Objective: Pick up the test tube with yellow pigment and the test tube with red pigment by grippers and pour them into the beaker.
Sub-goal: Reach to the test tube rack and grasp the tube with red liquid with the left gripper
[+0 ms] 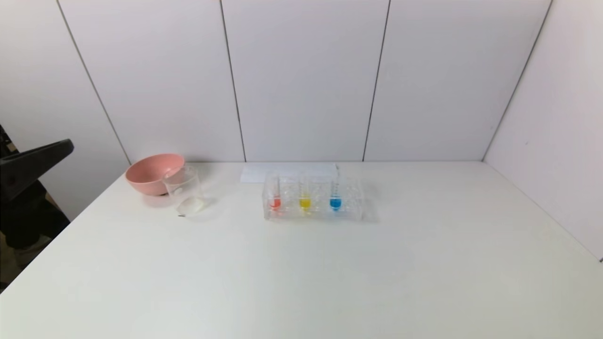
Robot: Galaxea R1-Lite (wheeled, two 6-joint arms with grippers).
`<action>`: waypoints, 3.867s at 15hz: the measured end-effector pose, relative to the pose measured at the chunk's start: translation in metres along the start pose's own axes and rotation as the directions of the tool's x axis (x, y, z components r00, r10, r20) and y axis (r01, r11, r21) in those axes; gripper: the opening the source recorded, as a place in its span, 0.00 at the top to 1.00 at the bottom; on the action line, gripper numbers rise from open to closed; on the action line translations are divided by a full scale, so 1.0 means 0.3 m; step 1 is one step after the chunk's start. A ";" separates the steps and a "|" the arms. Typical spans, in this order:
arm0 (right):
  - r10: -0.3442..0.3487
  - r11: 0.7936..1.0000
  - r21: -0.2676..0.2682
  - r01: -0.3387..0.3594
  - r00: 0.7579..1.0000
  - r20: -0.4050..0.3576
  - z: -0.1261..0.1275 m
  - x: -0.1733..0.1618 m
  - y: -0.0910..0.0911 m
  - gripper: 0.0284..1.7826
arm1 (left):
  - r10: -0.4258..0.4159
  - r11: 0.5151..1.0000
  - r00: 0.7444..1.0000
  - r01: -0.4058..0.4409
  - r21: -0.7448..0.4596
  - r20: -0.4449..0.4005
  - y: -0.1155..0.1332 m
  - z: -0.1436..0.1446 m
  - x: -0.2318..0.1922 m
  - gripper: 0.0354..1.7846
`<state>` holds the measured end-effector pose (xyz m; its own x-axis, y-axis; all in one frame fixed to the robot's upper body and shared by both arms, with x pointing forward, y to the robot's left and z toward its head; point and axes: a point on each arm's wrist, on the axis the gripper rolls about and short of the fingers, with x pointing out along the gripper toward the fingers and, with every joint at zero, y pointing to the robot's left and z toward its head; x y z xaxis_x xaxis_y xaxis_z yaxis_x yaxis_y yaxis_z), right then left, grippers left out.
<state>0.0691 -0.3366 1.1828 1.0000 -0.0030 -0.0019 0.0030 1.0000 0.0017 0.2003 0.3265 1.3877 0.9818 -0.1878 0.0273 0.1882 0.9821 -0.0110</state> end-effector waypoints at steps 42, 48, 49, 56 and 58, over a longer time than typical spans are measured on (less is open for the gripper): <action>0.000 1.000 0.000 0.000 1.000 0.000 0.000 0.000 0.000 0.05 | -0.245 0.970 0.969 0.244 -0.012 -0.033 -0.309 -0.516 0.669 0.01; -0.001 1.000 0.000 0.001 1.000 0.000 0.000 0.000 0.000 0.05 | -0.253 0.967 0.965 0.253 -0.010 -0.064 -0.357 -0.576 0.713 0.01; 0.000 1.000 0.000 0.000 1.000 0.000 0.000 0.000 0.000 0.05 | -0.253 0.967 0.965 0.253 -0.010 -0.067 -0.360 -0.582 0.722 0.01; 0.000 1.000 0.000 0.000 1.000 0.000 0.000 0.000 0.000 0.05 | -0.238 0.971 0.967 0.239 -0.008 -0.085 -0.380 -0.618 0.818 0.01; -0.001 1.000 0.000 0.001 1.000 0.000 0.000 0.000 0.000 0.05 | -0.224 0.974 0.969 0.225 -0.006 -0.108 -0.383 -0.628 0.834 0.01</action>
<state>0.0692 -0.3366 1.1827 1.0000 -0.0038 -0.0023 0.0038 1.0000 0.0017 0.4289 0.1637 1.2075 0.9114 -0.4040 -0.0787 0.4045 0.9145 -0.0107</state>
